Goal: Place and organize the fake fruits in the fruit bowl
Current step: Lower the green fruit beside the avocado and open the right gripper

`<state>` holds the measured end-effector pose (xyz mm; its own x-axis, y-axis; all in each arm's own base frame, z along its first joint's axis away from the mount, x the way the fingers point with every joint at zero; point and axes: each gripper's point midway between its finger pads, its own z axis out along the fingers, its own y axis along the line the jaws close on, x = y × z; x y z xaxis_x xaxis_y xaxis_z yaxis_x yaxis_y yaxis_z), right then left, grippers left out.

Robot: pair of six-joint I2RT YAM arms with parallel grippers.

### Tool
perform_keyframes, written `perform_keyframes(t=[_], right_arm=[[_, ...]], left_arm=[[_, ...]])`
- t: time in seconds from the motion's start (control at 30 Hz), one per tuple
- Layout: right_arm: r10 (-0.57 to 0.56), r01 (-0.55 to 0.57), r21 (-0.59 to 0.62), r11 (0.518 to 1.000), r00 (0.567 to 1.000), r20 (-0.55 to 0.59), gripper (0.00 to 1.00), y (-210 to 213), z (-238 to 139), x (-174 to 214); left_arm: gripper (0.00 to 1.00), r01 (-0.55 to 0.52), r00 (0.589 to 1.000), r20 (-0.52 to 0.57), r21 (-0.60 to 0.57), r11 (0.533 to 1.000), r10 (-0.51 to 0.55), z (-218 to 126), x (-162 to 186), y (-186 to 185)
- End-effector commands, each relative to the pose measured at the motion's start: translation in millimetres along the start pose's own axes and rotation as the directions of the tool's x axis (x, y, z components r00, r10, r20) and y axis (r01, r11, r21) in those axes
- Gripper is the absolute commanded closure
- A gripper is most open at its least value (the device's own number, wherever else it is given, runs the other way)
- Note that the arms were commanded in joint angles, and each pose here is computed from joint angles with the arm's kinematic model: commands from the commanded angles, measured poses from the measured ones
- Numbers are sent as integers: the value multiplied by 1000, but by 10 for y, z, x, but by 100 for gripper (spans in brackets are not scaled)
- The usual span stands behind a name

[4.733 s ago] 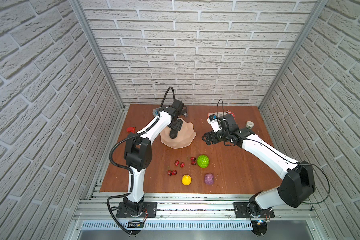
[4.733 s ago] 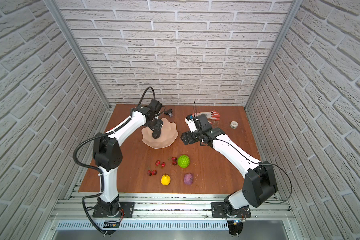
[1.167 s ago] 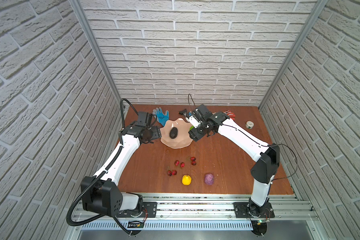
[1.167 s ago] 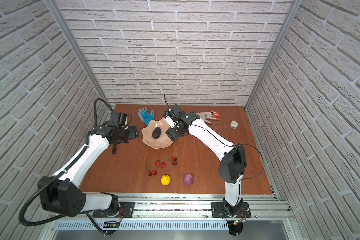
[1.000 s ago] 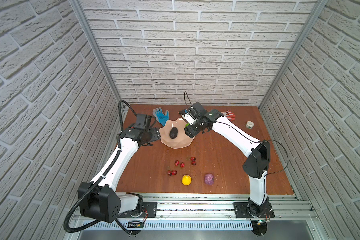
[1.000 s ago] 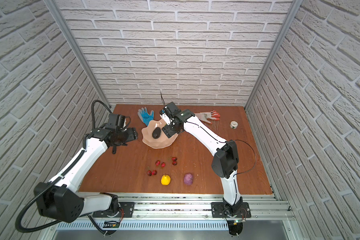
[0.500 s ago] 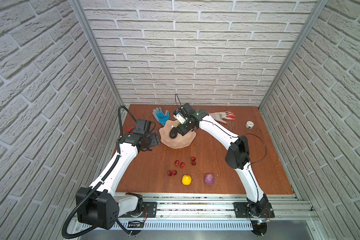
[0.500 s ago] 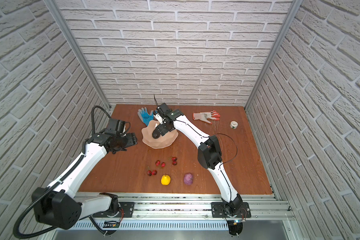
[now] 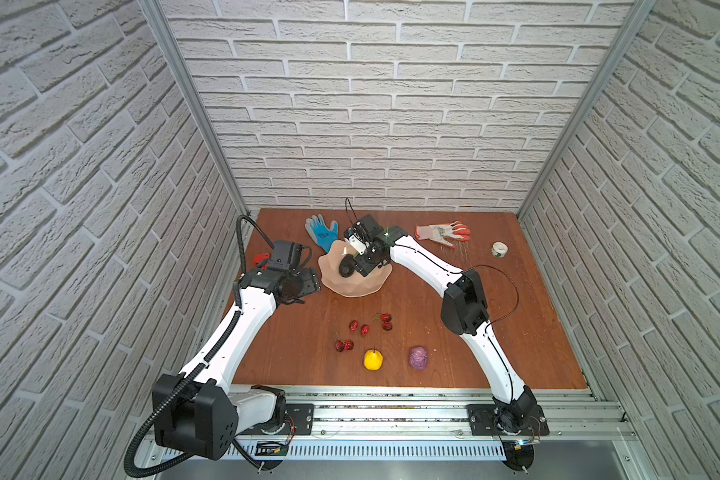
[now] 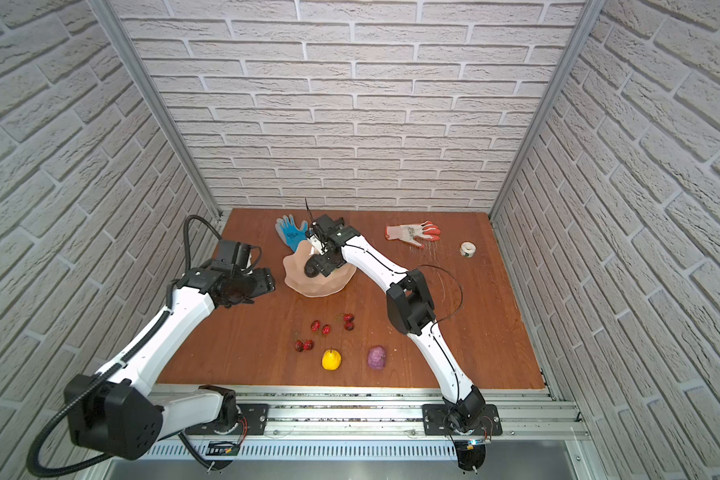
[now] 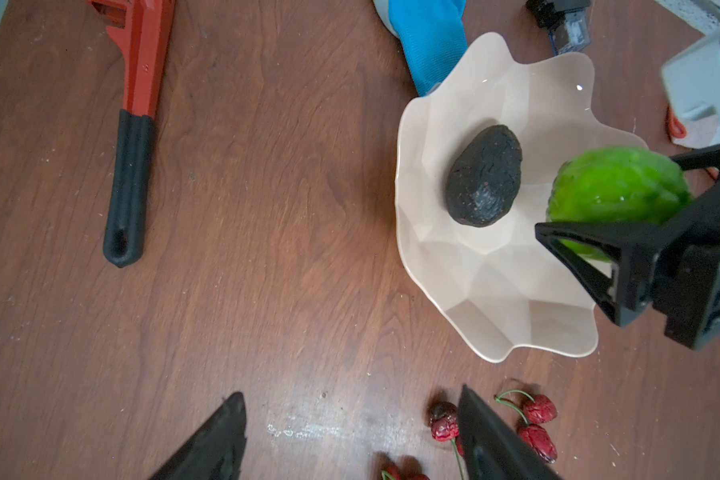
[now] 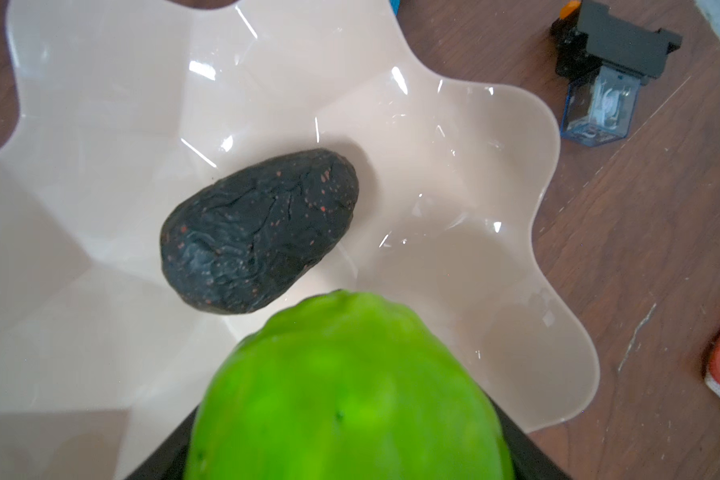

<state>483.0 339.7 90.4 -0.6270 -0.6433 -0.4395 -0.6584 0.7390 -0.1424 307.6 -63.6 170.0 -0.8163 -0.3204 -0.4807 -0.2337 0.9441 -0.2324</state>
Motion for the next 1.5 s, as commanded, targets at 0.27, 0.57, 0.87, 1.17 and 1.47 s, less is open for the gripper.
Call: perform_keyframes(t=[0.27,0.57,0.87,1.17,1.47], right_arm=[[-20,20,52,998,1000,2,40,-134,152,-17],[-32,33,56,998,999,-17,37,-138,253,38],[-49,51,66,997,998,-34,36,-147,347,86],[-40,42,77,996,999,-19,25,-162,390,54],[-40,38,109,993,999,18,12,-213,249,-60]], left_arm=[[20,36,999,22,15,999,-36,-23,-22,4],[21,45,999,21,24,999,-46,-21,-31,-19],[20,55,998,21,27,998,-56,-30,-30,-25],[20,65,998,21,31,997,-66,-42,-8,-20],[20,59,998,11,35,998,-60,-8,-8,-40]])
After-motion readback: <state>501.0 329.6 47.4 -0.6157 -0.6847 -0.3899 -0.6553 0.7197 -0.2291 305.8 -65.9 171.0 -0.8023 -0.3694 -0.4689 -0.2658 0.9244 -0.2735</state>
